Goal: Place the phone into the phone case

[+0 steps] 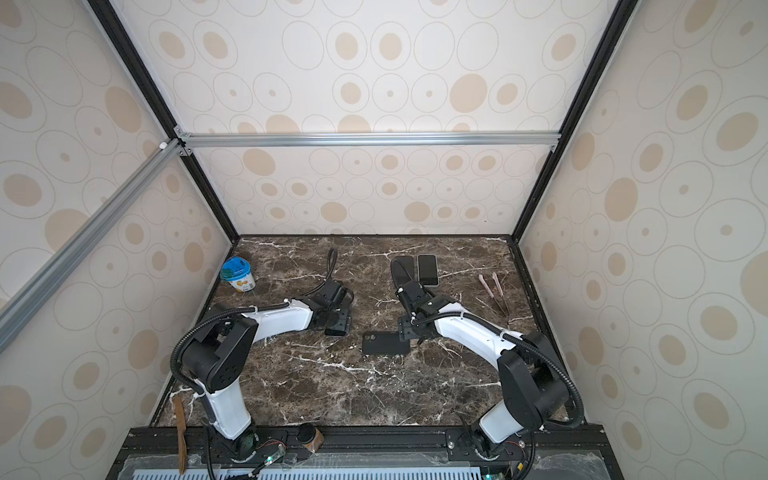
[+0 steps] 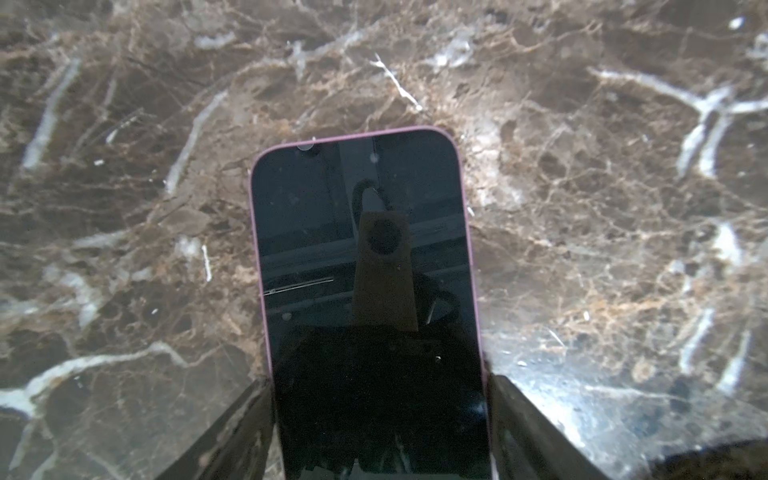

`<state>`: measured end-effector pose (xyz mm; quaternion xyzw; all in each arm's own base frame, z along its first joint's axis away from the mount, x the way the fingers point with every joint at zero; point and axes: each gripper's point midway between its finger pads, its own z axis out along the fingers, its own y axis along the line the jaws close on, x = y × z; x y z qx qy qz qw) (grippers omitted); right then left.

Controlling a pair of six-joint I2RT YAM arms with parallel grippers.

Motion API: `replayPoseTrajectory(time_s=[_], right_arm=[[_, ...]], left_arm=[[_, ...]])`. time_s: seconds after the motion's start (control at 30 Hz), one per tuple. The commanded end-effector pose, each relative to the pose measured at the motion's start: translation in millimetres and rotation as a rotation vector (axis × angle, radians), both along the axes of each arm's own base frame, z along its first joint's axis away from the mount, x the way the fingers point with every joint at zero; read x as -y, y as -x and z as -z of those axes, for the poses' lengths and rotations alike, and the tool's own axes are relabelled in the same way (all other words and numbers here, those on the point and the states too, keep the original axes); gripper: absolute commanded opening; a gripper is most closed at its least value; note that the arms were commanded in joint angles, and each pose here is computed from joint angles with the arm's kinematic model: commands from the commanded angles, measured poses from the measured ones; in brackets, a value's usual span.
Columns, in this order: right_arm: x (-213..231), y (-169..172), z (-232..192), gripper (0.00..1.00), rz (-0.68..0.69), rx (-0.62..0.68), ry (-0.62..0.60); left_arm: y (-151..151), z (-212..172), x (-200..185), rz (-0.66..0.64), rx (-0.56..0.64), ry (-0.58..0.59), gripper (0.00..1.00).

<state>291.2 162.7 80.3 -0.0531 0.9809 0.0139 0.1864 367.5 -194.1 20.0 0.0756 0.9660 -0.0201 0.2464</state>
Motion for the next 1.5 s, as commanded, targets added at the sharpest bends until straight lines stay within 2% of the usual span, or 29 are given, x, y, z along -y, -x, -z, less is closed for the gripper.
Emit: replayPoseTrajectory(time_s=[0.0, 0.1, 0.23, 0.5, 0.73, 0.9, 1.0, 1.07, 1.2, 1.27, 1.47], right_arm=[[7, 0, -6, 0.80, 0.010, 0.023, 0.015], [6, -1, -7, 0.80, 0.008, 0.026, 0.016], [7, -1, -7, 0.80, 0.008, 0.026, 0.020], [7, -2, -11, 0.80, -0.004, 0.034, 0.016], [-2, -2, -24, 0.75, -0.016, 0.056, -0.068], [-11, -2, -33, 0.73, -0.031, 0.066, -0.127], [-17, -3, -38, 0.71, -0.046, 0.069, -0.161], [-22, -3, -42, 0.71, -0.060, 0.069, -0.187], [-35, -3, -52, 0.70, -0.093, 0.064, -0.259], [-47, -2, -60, 0.70, -0.120, 0.059, -0.333], [-84, -2, -92, 0.65, -0.207, 0.050, -0.579]], left_arm=[[9, 16, -14, 0.004, -0.060, -0.121, 0.76], [12, 20, -19, 0.005, -0.068, -0.171, 0.75], [15, 22, -17, 0.010, -0.072, -0.163, 0.71], [17, 20, -4, 0.043, -0.066, -0.087, 0.48], [10, -12, 9, 0.084, 0.005, -0.004, 0.31], [7, -40, 18, 0.115, 0.063, 0.059, 0.29], [6, -61, 23, 0.138, 0.114, 0.097, 0.22], [6, -72, 25, 0.156, 0.139, 0.113, 0.20], [11, -95, 29, 0.201, 0.179, 0.149, 0.19], [15, -107, 34, 0.236, 0.202, 0.176, 0.16], [32, -145, 45, 0.356, 0.298, 0.262, 0.15]])
